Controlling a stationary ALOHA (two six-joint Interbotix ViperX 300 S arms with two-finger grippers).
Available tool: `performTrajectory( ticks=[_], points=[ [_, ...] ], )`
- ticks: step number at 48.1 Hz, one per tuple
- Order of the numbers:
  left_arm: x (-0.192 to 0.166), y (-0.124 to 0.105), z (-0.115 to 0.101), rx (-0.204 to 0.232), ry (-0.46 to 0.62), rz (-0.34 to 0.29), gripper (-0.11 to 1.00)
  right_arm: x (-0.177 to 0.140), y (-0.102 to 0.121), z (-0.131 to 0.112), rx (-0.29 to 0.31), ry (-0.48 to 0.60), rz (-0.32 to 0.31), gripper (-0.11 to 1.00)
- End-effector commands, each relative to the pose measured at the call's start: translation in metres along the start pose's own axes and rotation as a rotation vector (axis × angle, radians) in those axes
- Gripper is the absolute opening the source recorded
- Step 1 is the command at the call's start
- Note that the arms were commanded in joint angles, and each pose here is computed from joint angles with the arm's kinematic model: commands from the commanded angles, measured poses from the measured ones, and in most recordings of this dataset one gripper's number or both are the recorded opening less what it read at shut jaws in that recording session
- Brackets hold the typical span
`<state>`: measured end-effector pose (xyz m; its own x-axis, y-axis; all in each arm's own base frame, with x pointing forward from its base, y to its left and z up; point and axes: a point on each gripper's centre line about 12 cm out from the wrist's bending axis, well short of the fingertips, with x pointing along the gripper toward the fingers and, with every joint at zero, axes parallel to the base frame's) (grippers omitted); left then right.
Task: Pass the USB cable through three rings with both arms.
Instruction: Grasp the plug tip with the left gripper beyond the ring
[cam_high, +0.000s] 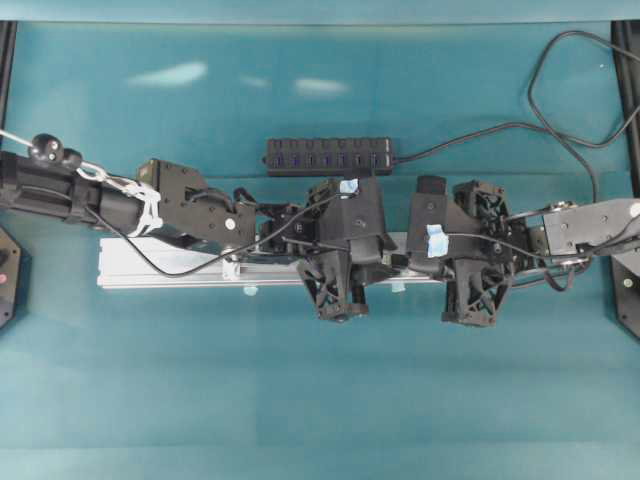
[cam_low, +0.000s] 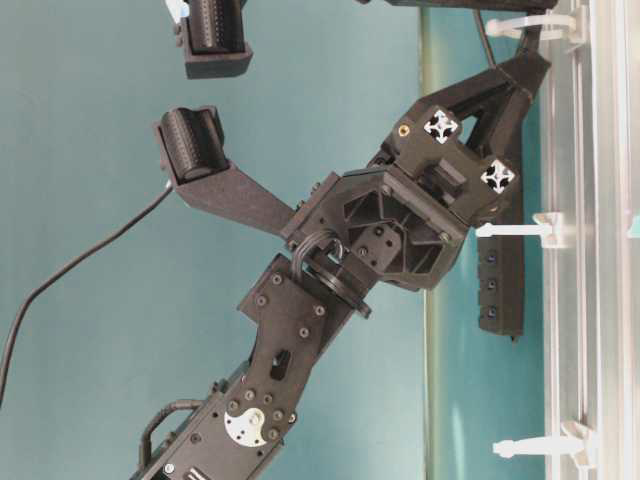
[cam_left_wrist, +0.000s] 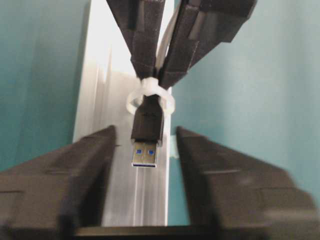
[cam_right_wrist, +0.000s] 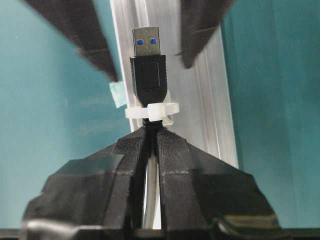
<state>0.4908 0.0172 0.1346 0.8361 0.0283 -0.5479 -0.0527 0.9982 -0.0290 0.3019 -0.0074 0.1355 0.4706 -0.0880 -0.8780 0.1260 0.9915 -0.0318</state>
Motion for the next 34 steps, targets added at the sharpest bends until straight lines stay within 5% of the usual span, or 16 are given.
performTrajectory(
  ticks=[1, 6, 34],
  points=[
    [-0.0011, -0.0017, 0.0049, 0.002, -0.015, -0.003, 0.37, -0.0023, -0.0006, 0.0040, 0.010, -0.018, 0.001, -0.08],
    [-0.0011, -0.0017, 0.0055, 0.003, -0.020, -0.004, 0.24, -0.0023, -0.0006, 0.0040, 0.010, -0.018, 0.001, -0.08],
    [-0.0020, -0.0033, 0.0072, 0.040, -0.028, -0.006, 0.24, -0.0011, -0.0005, -0.0004, 0.022, -0.006, 0.004, -0.06]
  ],
)
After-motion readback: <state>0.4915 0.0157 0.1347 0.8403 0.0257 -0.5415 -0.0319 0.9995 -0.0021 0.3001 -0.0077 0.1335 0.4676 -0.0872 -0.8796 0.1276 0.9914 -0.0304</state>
